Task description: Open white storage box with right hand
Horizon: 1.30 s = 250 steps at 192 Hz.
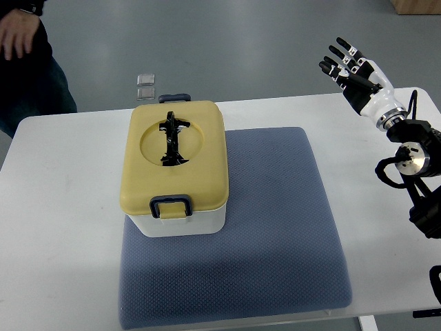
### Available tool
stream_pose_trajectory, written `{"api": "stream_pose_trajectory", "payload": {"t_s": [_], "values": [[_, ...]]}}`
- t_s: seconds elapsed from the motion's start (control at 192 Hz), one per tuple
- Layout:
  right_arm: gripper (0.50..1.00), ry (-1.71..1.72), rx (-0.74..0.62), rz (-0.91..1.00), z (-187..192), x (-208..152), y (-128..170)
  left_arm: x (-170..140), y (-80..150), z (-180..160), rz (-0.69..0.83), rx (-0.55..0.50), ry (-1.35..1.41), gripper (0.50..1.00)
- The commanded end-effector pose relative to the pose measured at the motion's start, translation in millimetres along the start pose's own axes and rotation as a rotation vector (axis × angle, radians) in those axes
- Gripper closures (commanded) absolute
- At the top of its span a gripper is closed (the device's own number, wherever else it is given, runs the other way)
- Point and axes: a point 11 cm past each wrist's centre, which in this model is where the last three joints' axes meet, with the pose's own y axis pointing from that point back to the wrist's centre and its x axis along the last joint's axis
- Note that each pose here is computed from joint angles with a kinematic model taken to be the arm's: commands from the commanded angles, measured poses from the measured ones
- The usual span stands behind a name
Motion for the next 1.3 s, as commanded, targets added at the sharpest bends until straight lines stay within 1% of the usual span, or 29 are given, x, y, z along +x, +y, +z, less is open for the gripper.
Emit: {"api": "stream_pose_trajectory", "payload": {"t_s": [0.0, 0.286, 0.588, 1.295], "values": [[0.576, -0.001, -0.001, 0.0, 1, 0, 0, 1, 0, 0, 0.003, 0.001, 0.0, 0.5], [0.576, -0.005, -0.008, -0.002, 5, -2, 1, 1, 0, -1, 0.004, 0.002, 0.0, 0.5], [0.576, 0.003, -0.045, -0.015, 21, -7, 4, 1, 0, -1, 0.003, 0.002, 0.0, 0.5], [0.576, 0.018, -0.046, -0.018, 17, -4, 4, 1, 0, -1, 0.003, 0.002, 0.0, 0.5]]}}
